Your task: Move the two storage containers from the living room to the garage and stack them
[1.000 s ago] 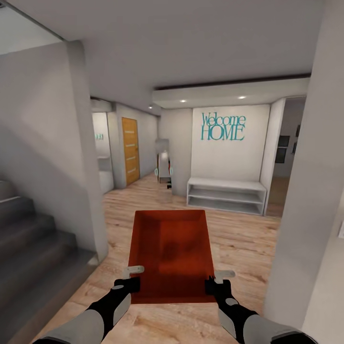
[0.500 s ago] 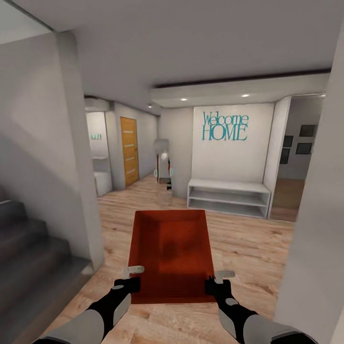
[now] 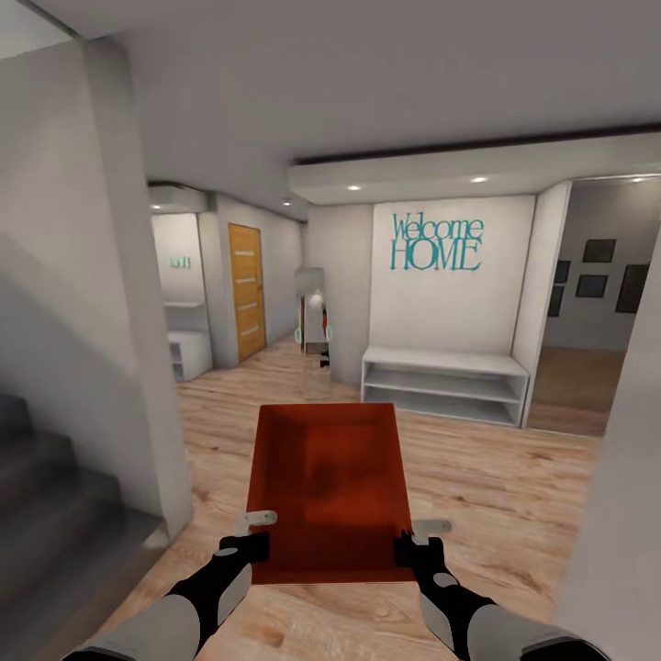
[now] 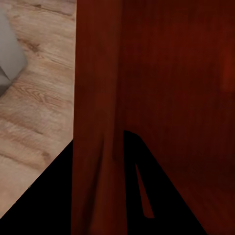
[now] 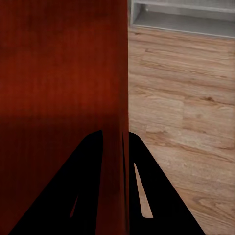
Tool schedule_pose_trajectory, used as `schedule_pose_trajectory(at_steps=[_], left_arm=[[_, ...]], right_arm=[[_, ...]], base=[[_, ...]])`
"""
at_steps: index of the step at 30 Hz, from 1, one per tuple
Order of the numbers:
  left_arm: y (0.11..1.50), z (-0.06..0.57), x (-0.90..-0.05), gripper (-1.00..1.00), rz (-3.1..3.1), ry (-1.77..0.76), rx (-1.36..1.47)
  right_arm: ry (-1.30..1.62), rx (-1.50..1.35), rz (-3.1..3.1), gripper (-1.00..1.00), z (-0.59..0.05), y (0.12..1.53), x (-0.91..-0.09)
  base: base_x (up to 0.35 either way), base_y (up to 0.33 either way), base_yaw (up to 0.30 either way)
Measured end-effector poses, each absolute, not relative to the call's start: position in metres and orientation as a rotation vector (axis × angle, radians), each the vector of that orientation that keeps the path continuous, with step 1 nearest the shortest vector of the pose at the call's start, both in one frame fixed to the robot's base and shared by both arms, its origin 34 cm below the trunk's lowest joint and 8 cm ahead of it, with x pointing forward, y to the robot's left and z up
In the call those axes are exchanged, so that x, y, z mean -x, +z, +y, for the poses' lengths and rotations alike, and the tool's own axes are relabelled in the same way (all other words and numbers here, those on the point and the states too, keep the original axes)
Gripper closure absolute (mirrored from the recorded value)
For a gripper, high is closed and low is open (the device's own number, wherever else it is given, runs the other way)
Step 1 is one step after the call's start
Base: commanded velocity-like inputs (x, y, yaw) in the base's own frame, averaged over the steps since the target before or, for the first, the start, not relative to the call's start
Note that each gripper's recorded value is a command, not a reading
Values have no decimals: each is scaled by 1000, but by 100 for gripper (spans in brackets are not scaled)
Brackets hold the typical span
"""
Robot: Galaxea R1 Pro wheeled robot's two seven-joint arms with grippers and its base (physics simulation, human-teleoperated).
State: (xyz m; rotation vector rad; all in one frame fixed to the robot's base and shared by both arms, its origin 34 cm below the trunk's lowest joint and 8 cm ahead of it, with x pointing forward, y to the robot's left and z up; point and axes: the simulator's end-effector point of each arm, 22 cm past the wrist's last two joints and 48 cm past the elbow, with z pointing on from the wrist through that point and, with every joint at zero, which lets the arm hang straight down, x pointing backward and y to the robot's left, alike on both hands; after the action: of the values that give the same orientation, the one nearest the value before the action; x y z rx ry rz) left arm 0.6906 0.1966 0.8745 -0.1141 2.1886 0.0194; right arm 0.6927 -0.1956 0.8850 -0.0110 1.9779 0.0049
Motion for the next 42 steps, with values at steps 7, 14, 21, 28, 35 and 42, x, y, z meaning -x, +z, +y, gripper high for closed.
schedule_pose_trajectory(at_steps=[7, 14, 21, 28, 35, 42], left_arm=[[874, 197, -691, 100, 2189, 19, 114], [874, 197, -691, 100, 2189, 19, 114], [875, 197, -691, 100, 2188, 19, 114], [875, 197, -691, 100, 2188, 19, 114], [875, 197, -691, 100, 2188, 19, 114], [874, 197, -691, 100, 2188, 19, 114]], right_arm=[[5, 11, 1978, 100, -196, 885, -693], [5, 11, 1978, 100, -196, 885, -693], [5, 11, 1978, 100, -196, 885, -693], [5, 11, 1977, 100, -196, 885, -693], [5, 11, 1978, 100, -196, 885, -693], [5, 11, 1978, 100, -196, 885, -693]], base=[[322, 0, 0], [322, 0, 0], [322, 0, 0], [322, 0, 0], [322, 0, 0], [322, 0, 0]])
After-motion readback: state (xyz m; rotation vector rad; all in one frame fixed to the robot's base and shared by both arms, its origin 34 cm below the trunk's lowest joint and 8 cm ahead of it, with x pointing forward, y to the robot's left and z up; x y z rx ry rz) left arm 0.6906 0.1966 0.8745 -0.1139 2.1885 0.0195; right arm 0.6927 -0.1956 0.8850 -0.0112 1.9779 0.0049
